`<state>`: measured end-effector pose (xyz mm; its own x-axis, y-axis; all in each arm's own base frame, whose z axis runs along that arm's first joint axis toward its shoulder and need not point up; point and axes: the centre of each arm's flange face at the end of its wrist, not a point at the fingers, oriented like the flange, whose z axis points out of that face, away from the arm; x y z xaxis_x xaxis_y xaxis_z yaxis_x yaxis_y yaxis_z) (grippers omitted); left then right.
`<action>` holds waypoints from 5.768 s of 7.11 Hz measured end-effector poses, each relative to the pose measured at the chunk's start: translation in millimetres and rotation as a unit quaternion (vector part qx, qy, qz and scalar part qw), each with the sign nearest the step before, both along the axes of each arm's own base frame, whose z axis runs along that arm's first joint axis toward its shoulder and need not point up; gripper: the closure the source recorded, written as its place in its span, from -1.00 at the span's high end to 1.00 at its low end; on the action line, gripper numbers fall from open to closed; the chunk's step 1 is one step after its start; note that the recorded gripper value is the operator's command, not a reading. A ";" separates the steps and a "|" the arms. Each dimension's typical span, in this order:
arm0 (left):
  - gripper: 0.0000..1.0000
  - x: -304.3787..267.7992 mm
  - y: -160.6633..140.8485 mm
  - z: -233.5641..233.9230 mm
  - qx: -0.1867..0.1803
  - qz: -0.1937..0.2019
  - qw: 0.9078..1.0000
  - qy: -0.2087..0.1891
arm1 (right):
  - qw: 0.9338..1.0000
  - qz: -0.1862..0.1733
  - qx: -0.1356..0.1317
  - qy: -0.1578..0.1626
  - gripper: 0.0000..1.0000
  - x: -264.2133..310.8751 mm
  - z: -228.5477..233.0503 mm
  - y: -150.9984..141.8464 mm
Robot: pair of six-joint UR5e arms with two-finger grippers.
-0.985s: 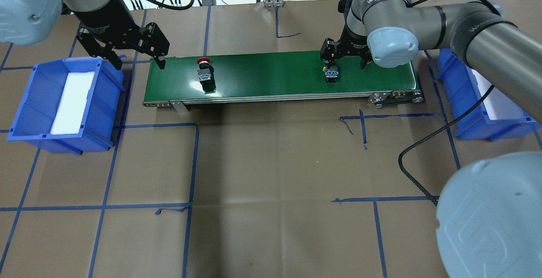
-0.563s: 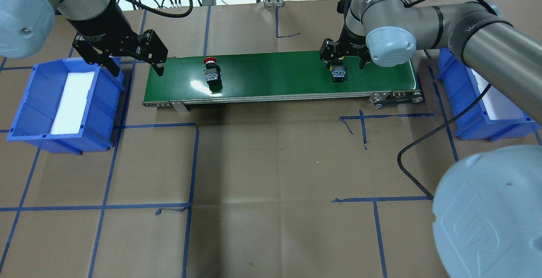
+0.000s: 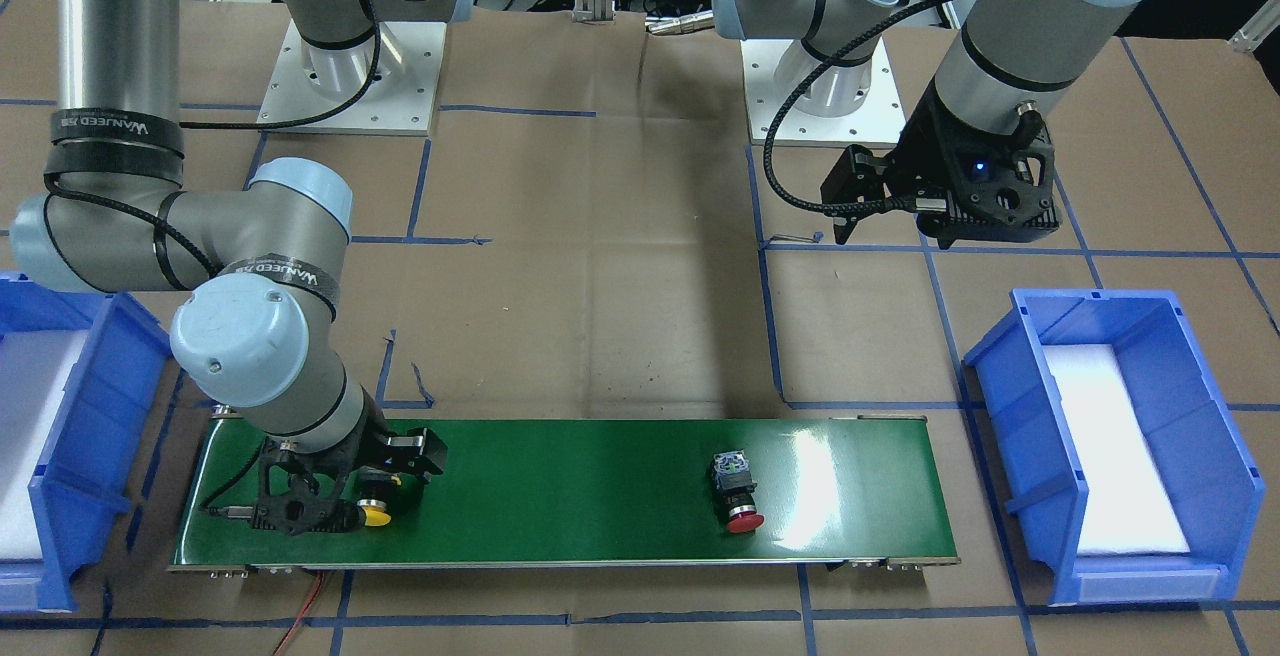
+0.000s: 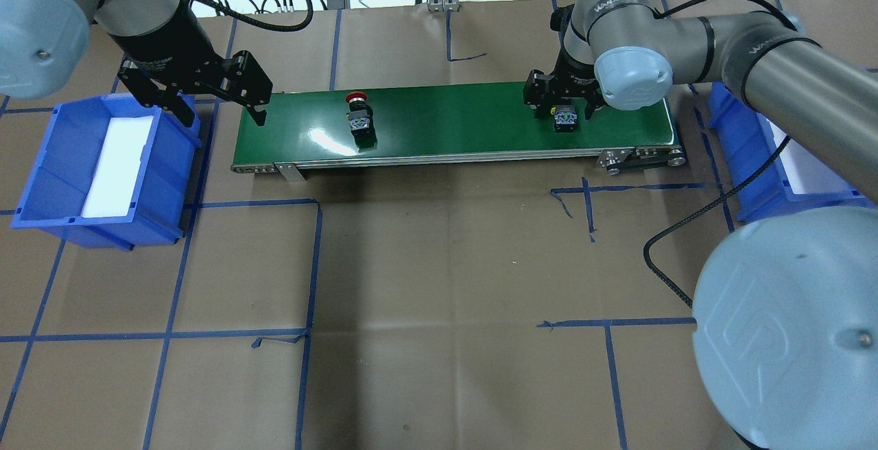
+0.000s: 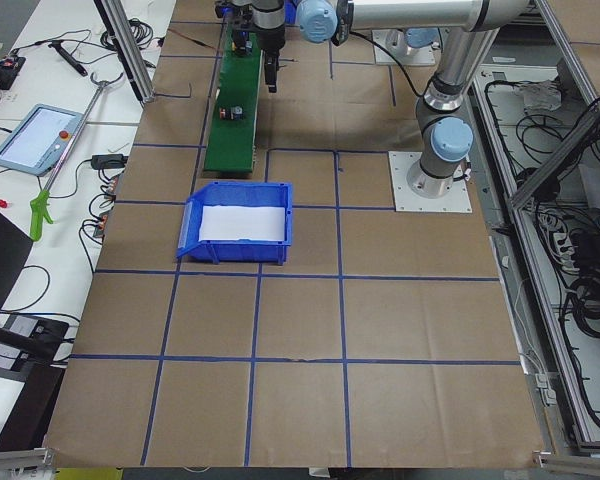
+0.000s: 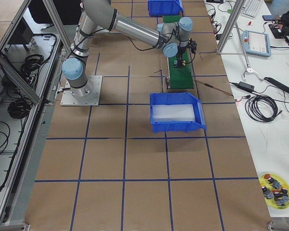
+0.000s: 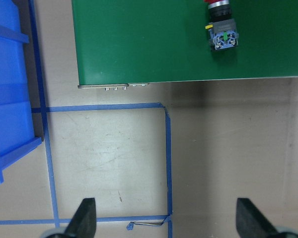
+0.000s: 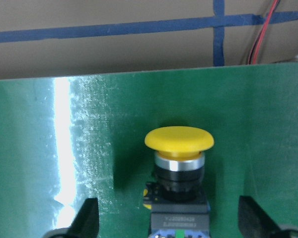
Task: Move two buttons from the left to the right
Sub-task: 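Lower the right gripper and grasp the yellow button on the belt, then lift the yellow button and carry it into the empty blue bin, then release the yellow button in the bin and move the right gripper back over the belt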
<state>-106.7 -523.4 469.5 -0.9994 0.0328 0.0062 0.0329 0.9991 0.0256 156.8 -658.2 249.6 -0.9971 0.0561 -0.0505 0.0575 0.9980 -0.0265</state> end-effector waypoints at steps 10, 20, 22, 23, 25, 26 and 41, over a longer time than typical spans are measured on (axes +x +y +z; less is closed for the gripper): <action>1.00 -0.2 0.3 1.2 -0.002 0.001 1.000 0.001 | 0.999 -0.019 0.004 0.031 -0.95 -147.5 131.4 36.1; 1.00 0.0 -0.4 0.8 -0.001 -0.001 1.000 0.000 | 0.999 0.033 0.039 -0.011 -0.95 -394.2 28.0 104.0; 1.00 0.0 -0.5 1.1 -0.002 -0.001 1.000 0.000 | 0.998 0.034 0.049 -0.022 -0.94 -392.5 8.5 104.8; 1.00 -0.1 -0.5 1.1 -0.002 -0.001 1.000 0.000 | 0.998 0.034 0.053 -0.025 -0.92 -393.2 0.2 103.8; 1.00 -0.1 -0.5 1.1 -0.002 -0.001 1.000 0.000 | 0.997 0.034 0.062 -0.031 -0.22 -393.4 -13.8 103.7; 1.00 0.0 -0.5 1.1 -0.002 -0.001 1.000 0.000 | 0.997 0.034 0.066 -0.034 0.53 -392.4 -19.3 105.3; 1.00 -0.1 -0.6 1.8 -0.003 0.001 1.000 0.000 | 0.998 0.032 -0.061 -0.008 0.98 -161.9 138.9 11.0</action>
